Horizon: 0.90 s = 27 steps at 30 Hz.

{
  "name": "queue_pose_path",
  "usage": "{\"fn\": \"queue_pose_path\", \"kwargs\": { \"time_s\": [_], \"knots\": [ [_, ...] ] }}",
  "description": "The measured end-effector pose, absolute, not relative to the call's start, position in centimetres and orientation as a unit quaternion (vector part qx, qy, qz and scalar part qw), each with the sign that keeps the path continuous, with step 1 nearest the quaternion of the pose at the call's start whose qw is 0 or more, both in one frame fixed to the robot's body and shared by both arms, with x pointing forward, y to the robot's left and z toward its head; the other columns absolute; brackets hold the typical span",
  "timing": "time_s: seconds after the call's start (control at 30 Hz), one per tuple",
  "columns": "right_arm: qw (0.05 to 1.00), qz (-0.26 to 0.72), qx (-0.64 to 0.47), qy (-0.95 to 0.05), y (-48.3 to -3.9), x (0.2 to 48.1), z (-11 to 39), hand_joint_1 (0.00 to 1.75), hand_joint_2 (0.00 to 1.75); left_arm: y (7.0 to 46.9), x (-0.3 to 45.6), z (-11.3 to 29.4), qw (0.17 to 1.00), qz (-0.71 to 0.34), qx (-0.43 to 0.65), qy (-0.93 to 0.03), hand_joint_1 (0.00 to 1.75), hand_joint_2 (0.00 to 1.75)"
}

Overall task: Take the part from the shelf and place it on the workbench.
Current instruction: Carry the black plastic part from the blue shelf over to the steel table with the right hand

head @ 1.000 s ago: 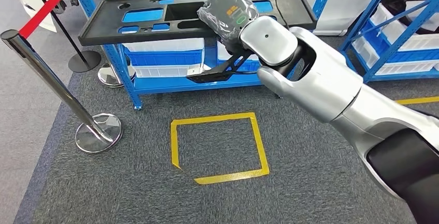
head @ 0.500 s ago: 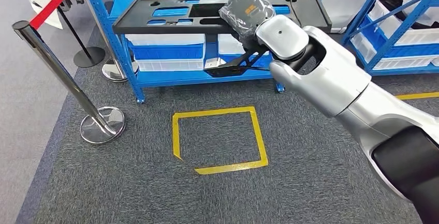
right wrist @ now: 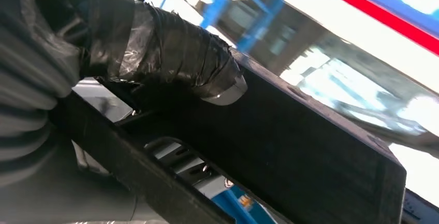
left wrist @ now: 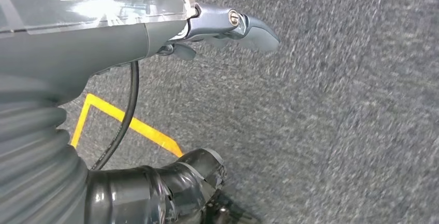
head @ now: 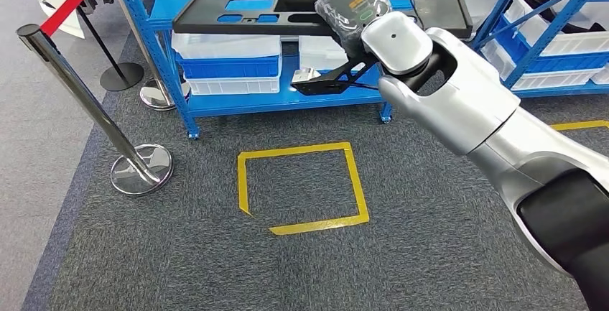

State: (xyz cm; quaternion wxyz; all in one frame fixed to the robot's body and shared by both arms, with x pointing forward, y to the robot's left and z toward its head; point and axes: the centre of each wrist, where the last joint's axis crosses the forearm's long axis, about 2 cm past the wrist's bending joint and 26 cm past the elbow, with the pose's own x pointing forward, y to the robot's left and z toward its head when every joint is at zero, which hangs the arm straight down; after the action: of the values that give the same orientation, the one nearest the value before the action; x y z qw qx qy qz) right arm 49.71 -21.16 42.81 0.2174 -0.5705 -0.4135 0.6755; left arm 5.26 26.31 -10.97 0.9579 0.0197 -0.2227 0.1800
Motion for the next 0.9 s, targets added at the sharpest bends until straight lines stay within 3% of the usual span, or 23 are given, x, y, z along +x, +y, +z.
{"fn": "queue_pose_path", "kwargs": {
  "time_s": [0.9],
  "knots": [
    [0.272,0.633,-0.632,-0.354,-27.6,50.6,46.4,1.75,1.75,26.5,5.2,-11.0,0.96,0.18,0.024,-0.215,0.0,1.75]
  ]
}}
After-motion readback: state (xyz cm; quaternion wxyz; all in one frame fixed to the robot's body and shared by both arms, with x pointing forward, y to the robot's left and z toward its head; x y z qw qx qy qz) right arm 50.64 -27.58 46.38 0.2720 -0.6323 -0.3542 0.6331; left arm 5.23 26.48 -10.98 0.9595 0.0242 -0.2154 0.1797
